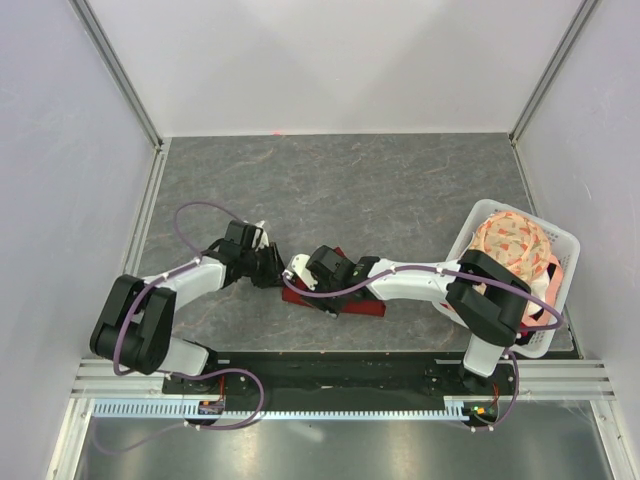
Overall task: Fold the napkin, place the utensils inside, and roll it up
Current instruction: Roll the napkin with the utensil
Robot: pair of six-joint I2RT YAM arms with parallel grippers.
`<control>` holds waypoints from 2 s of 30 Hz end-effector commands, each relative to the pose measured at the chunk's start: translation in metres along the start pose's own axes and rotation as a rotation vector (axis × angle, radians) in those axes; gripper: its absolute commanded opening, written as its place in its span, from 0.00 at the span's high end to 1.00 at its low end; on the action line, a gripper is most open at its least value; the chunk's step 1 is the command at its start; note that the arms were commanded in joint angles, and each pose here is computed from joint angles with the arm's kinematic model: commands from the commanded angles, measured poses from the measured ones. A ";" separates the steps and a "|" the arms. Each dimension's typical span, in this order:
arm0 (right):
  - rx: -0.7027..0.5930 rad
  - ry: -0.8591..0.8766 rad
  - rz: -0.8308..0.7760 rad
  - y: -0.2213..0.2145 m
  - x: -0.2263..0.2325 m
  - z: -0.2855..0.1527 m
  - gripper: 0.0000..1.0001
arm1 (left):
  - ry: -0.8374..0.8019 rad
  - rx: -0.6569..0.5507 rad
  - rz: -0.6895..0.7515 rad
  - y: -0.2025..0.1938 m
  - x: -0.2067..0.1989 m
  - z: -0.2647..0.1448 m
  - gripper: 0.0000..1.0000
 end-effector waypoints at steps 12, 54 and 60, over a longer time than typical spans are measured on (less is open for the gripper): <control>0.073 0.317 0.163 -0.025 0.011 0.013 0.50 | 0.040 -0.308 0.074 0.010 -0.005 -0.044 0.31; 0.130 0.535 0.378 -0.032 -0.018 0.029 0.50 | -0.056 -0.096 0.025 -0.024 0.018 -0.022 0.79; 0.086 0.465 0.364 -0.020 -0.028 0.018 0.43 | -0.041 -0.073 0.016 -0.024 0.021 -0.019 0.98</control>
Point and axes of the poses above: each gripper's point midway between its finger pads, its own z axis out along the fingers, its own x axis along the line the jaws close on, y = z × x, the point moved 9 cm from there along -z, back along the fingers, and after that the axes turned 15 degrees about -z, right-handed, at the moved point
